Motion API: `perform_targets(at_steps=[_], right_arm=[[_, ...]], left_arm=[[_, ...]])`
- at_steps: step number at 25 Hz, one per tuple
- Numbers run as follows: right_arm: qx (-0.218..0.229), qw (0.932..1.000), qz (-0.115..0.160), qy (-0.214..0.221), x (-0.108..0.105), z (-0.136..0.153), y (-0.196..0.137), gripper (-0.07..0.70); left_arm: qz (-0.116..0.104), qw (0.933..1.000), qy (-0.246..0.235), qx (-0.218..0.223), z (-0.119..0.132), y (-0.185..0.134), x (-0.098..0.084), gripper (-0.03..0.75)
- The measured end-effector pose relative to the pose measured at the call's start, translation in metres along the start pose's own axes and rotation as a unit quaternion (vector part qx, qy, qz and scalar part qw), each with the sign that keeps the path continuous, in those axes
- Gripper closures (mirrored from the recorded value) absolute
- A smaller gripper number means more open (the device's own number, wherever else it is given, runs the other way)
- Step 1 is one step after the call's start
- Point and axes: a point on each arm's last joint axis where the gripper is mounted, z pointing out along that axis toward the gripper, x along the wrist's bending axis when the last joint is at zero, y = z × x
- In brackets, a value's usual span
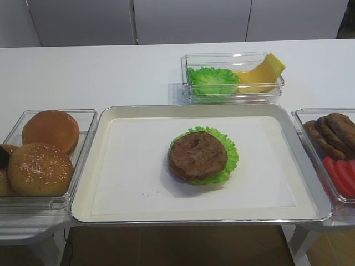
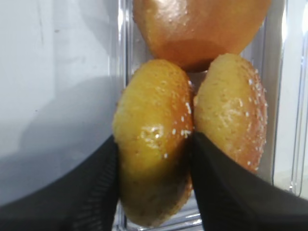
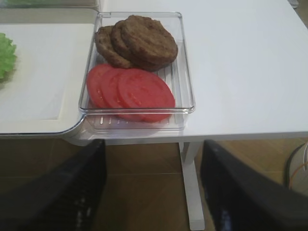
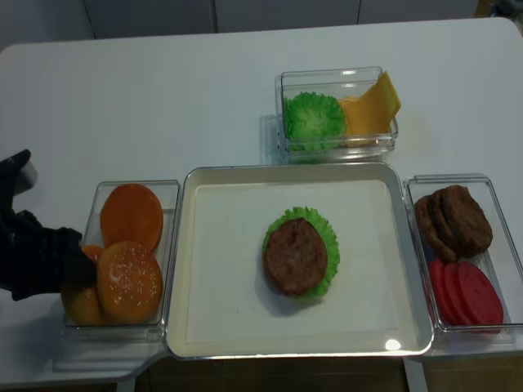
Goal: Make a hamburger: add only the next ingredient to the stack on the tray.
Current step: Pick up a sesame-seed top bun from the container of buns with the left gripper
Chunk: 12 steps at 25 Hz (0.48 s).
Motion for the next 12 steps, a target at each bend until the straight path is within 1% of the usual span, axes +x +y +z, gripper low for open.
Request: perform_targets(at_steps=[10, 12], right_arm=[[0.000, 1.0000, 0.000, 0.000, 0.0000, 0.0000, 0.0000, 0.165], [0.000, 1.0000, 0.000, 0.000, 0.0000, 0.0000, 0.0000, 0.165]], left_arm=[[0.000, 1.0000, -0.003, 0.004, -0.0001, -0.0007, -0.0005, 0.396], [0.007, 1.0000, -0.002, 0.001, -0.0019, -0.0008, -0.0013, 0.404]])
